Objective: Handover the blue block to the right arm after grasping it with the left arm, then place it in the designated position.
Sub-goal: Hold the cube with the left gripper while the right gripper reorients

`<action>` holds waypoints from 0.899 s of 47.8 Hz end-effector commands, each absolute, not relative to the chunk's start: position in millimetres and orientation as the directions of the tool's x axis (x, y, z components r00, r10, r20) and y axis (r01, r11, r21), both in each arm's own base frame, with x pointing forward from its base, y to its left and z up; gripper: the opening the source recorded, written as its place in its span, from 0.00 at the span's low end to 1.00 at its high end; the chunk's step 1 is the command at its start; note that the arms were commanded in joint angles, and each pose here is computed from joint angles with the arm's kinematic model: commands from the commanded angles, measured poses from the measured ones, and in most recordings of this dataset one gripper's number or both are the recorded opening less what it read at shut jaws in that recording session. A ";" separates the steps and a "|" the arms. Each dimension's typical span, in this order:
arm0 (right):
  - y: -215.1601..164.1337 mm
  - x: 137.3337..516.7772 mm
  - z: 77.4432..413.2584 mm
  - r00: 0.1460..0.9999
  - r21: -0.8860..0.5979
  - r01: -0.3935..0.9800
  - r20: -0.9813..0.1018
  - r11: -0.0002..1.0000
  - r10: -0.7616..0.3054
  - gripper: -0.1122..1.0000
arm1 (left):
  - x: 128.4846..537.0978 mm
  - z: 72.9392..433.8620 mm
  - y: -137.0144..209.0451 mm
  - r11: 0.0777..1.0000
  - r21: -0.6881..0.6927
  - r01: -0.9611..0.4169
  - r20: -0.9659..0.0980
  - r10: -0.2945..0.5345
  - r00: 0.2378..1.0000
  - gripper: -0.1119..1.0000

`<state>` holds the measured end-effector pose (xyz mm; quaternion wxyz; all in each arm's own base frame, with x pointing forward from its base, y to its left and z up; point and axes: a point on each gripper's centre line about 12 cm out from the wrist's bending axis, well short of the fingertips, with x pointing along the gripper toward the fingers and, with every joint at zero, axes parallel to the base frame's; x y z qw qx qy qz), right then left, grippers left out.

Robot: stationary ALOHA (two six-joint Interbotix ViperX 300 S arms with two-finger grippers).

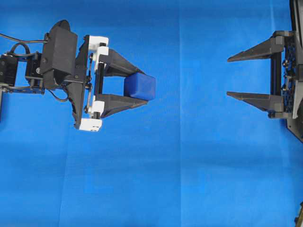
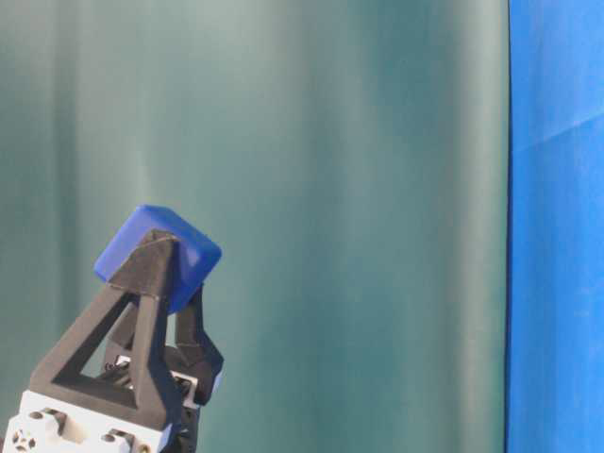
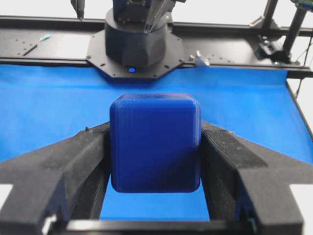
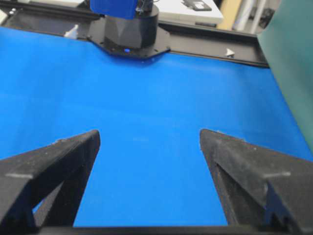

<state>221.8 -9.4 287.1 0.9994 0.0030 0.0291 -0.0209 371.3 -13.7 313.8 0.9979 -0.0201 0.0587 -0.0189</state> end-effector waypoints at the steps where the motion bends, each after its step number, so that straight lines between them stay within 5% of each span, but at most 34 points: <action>1: -9.6 224.4 300.2 0.999 -0.013 0.041 -0.022 0.999 -0.041 0.96 | 369.0 326.0 -13.0 0.998 -0.042 0.035 -0.078 -0.039 0.996 0.51; 25: -2.5 228.1 317.4 1.000 -0.415 -0.011 0.001 0.910 0.013 0.95 | 369.1 326.4 -13.0 0.998 -0.042 0.035 -0.075 -0.039 0.996 0.51; 43: 11.7 228.7 318.2 0.995 -0.798 -0.070 -0.013 0.599 0.099 0.95 | 369.1 326.8 -11.8 0.998 -0.047 0.031 -0.072 -0.035 0.997 0.51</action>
